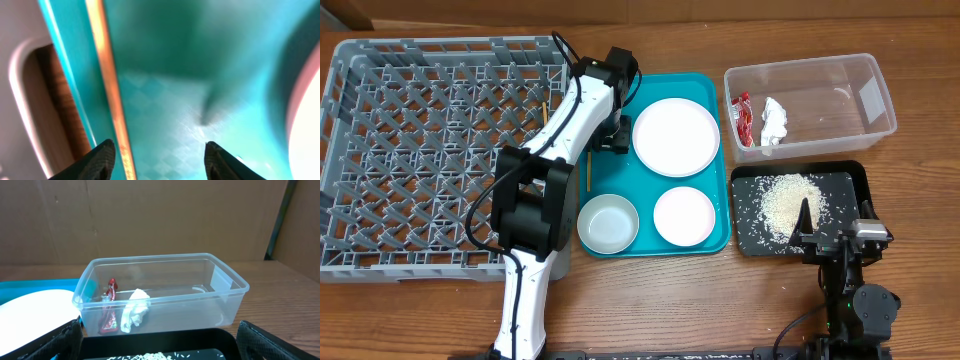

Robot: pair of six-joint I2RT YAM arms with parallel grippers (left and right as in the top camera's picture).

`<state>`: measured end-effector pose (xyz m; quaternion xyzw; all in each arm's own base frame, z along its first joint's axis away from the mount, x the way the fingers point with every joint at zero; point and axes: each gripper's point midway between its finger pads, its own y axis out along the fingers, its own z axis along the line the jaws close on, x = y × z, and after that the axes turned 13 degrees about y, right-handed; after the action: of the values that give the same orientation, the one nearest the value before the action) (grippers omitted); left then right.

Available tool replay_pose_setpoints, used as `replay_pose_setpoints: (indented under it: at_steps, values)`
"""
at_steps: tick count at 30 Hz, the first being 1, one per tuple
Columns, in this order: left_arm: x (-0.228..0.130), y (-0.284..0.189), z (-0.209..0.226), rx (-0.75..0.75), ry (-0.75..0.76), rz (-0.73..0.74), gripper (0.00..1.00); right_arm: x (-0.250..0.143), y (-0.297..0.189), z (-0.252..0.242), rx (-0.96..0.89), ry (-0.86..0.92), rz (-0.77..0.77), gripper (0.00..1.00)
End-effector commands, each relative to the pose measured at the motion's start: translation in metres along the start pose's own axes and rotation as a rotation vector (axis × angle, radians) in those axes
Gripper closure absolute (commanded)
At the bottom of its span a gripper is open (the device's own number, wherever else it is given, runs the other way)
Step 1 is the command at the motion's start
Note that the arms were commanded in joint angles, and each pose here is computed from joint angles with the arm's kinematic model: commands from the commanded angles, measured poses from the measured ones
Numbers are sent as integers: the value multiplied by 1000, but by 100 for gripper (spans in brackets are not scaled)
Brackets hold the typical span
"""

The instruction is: Sort waste into correct bins and load items into the dishwasher

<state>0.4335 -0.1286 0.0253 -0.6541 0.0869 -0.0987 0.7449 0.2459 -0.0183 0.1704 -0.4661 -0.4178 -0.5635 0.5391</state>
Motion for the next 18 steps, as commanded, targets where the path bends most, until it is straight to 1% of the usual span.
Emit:
replay_pose_setpoints:
  at_steps: [1, 7, 11, 13, 14, 16, 17, 18]
  values:
    - [-1, 9, 20, 89, -48, 0, 40, -1, 0, -1, -1, -4, -5, 0]
    - [-8, 30, 13, 58, -58, 16, 42, -1, 0, -1, -1, -4, -5, 0]
    - [-17, 44, 6, 24, -52, 38, 46, -1, 0, -1, -1, -4, -5, 0]
    - [-20, 47, -1, -10, -51, 46, 50, -1, 0, -1, -1, -4, -5, 0]
    - [-20, 46, -5, -38, -45, 49, 53, -1, 0, -1, -1, -4, -5, 0]
    - [-20, 45, -17, -107, -10, 48, 60, -1, 0, -1, -1, -4, -5, 0]
    - [-19, 44, -27, -164, 25, 45, 62, -1, 0, -1, -1, -4, -5, 0]
    - [-19, 44, -29, -178, 31, 45, 63, -1, 0, -1, -1, -4, -5, 0]
